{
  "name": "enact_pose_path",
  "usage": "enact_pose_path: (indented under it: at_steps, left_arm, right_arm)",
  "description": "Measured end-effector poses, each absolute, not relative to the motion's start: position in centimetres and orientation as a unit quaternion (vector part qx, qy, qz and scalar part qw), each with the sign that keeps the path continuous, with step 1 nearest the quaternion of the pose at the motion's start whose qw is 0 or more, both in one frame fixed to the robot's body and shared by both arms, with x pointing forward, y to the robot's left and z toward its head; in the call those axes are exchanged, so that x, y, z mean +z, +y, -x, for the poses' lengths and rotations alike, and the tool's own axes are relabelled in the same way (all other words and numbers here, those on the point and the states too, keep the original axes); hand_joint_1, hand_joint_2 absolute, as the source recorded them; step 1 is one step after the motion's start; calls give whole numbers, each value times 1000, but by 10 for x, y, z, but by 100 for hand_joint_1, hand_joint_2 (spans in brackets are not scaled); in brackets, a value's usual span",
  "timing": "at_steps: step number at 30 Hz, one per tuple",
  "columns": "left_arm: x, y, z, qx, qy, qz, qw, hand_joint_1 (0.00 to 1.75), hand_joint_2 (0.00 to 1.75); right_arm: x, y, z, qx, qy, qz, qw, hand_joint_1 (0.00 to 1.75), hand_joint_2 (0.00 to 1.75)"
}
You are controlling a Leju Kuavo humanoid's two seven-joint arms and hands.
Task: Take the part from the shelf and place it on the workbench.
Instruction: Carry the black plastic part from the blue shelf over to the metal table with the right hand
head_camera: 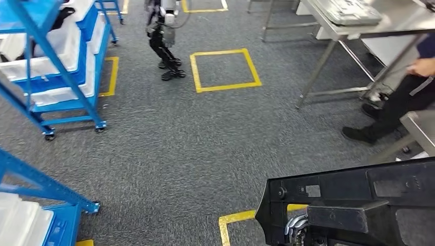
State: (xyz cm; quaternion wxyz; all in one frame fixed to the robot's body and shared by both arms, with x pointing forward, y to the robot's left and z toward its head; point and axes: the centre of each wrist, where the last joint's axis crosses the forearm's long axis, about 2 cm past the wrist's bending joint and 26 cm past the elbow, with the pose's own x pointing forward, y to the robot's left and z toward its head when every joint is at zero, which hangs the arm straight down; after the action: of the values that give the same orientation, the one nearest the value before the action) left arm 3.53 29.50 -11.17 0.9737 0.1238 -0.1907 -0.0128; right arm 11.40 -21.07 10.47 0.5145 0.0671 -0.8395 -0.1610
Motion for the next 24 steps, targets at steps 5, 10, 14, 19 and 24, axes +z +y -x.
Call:
enact_pose_path:
  at_steps: [5, 10, 14, 19, 24]
  left_arm:
    - [-112, 294, -36, -14, -191, -123, 974, 0, 175]
    - [-111, 294, -40, -20, -196, -122, 973, 0, 175]
    - [-111, 294, -38, -20, -192, -123, 973, 0, 175]
    - [-112, 302, -33, -11, -183, -124, 975, 0, 175]
    - [-112, 309, -34, 0, -181, -122, 976, 0, 175]
  right_arm:
    - [105, -211, -114, -161, -840, -66, 514, 175, 175]
    - [105, -212, -113, -162, -840, -64, 514, 175, 175]
    - [106, -211, -115, -165, -841, -64, 512, 175, 175]
    - [104, -207, -116, -153, -839, -57, 519, 175, 175]
    - [99, -203, -121, -136, -837, -55, 527, 175, 175]
